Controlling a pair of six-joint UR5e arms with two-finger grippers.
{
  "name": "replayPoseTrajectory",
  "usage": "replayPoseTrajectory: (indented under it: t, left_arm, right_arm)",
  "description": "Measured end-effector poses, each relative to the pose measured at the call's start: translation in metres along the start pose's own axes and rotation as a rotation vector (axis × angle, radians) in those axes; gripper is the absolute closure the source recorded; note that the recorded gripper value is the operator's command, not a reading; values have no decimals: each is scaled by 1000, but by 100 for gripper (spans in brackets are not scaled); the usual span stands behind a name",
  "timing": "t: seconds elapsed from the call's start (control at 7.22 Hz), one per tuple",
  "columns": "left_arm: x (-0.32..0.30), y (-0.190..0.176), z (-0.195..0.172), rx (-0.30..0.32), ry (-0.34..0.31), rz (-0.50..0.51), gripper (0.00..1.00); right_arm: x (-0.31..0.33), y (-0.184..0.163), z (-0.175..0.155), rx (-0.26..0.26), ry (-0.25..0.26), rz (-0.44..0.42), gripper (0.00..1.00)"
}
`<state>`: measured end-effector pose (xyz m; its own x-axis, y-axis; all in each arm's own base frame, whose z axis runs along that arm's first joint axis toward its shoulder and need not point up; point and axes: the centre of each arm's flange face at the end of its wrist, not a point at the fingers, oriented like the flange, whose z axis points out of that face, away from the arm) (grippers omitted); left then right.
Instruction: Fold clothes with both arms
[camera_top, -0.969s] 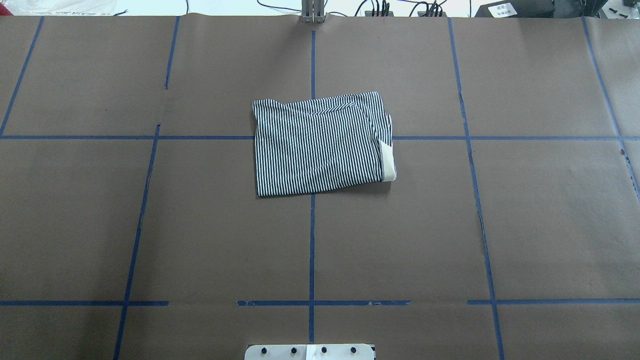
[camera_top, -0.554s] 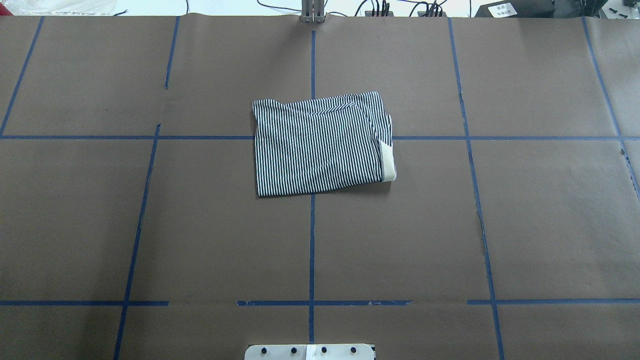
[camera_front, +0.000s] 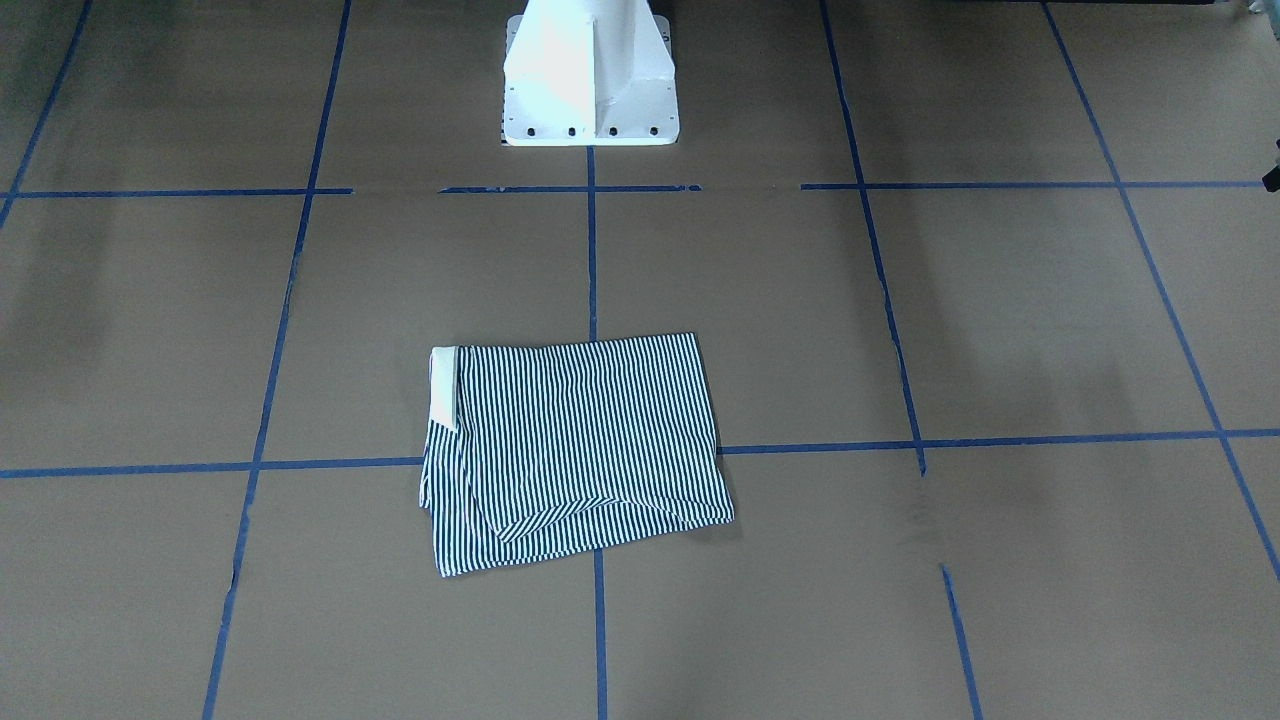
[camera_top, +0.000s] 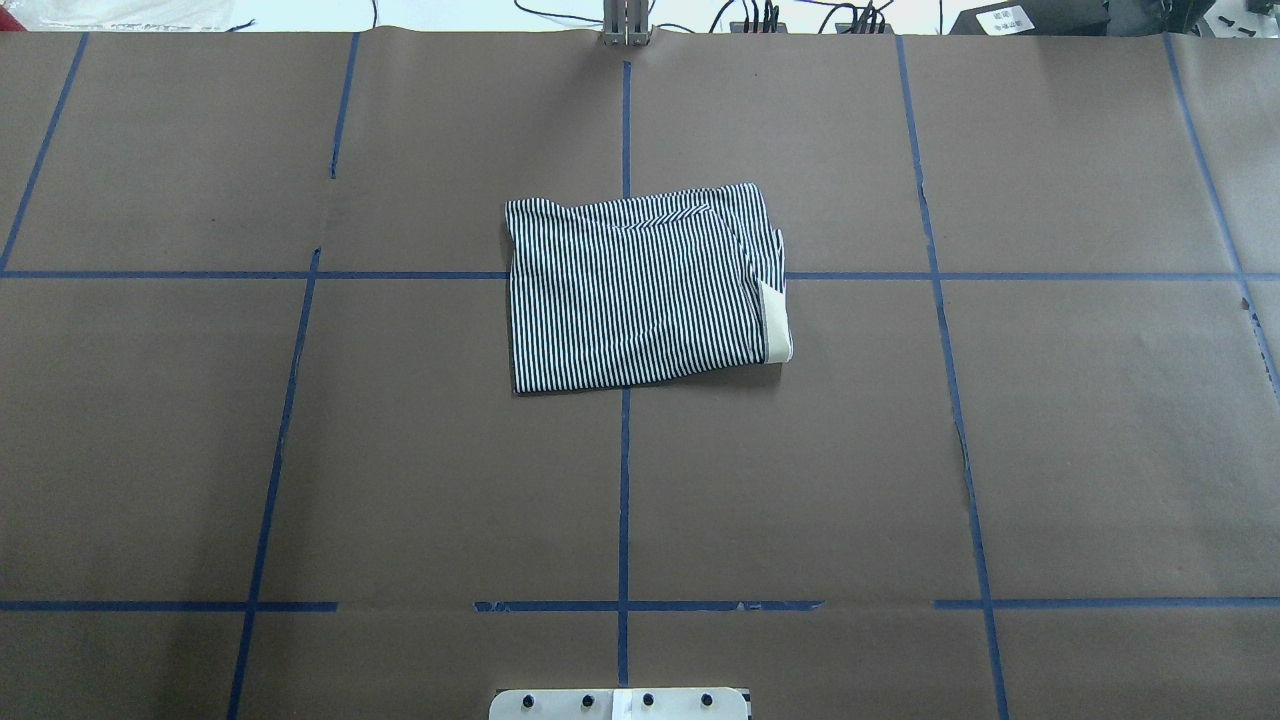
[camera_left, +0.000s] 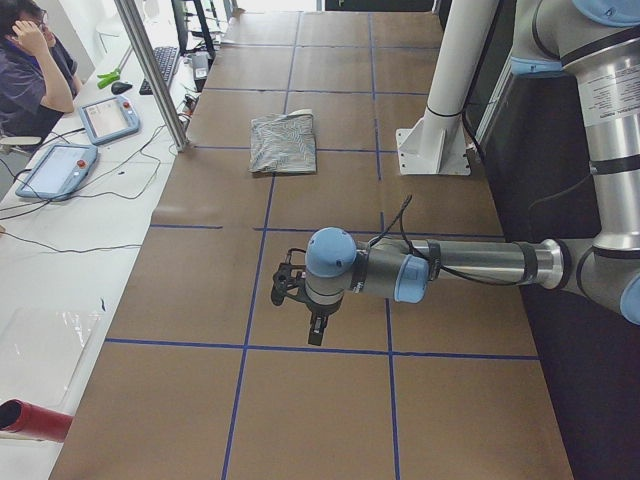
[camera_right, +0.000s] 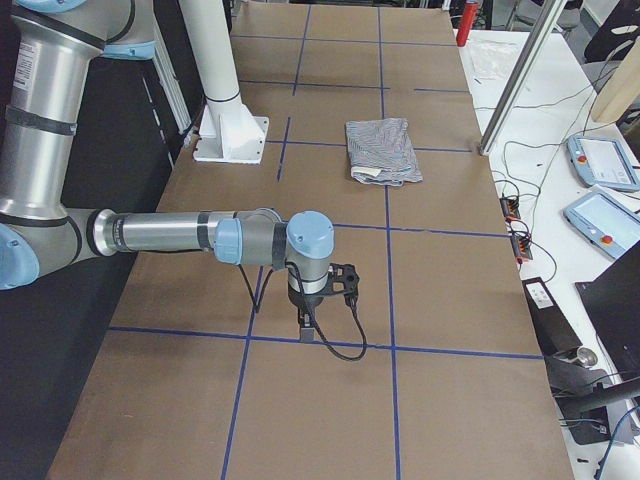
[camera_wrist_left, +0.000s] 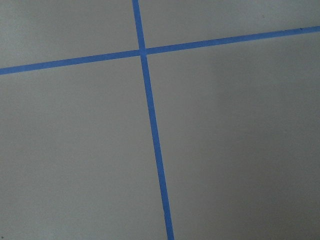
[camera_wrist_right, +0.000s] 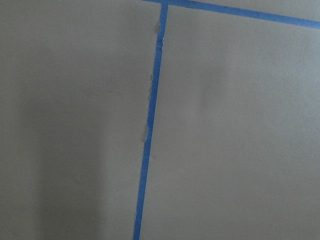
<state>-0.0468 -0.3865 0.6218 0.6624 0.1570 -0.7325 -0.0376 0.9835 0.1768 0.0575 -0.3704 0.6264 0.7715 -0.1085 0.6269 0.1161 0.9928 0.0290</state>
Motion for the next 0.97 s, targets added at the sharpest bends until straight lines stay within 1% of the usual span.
replayPoseTrajectory:
  t: [0.55,0.97]
  left_arm:
    - [-1,0,0,-1,-1,-2,0]
    - [-1,1,1,-2,0,-4,0]
  right_arm:
    - [2,0,2,-4,-1,3,0]
    - [3,2,6,-11,-21,9,0]
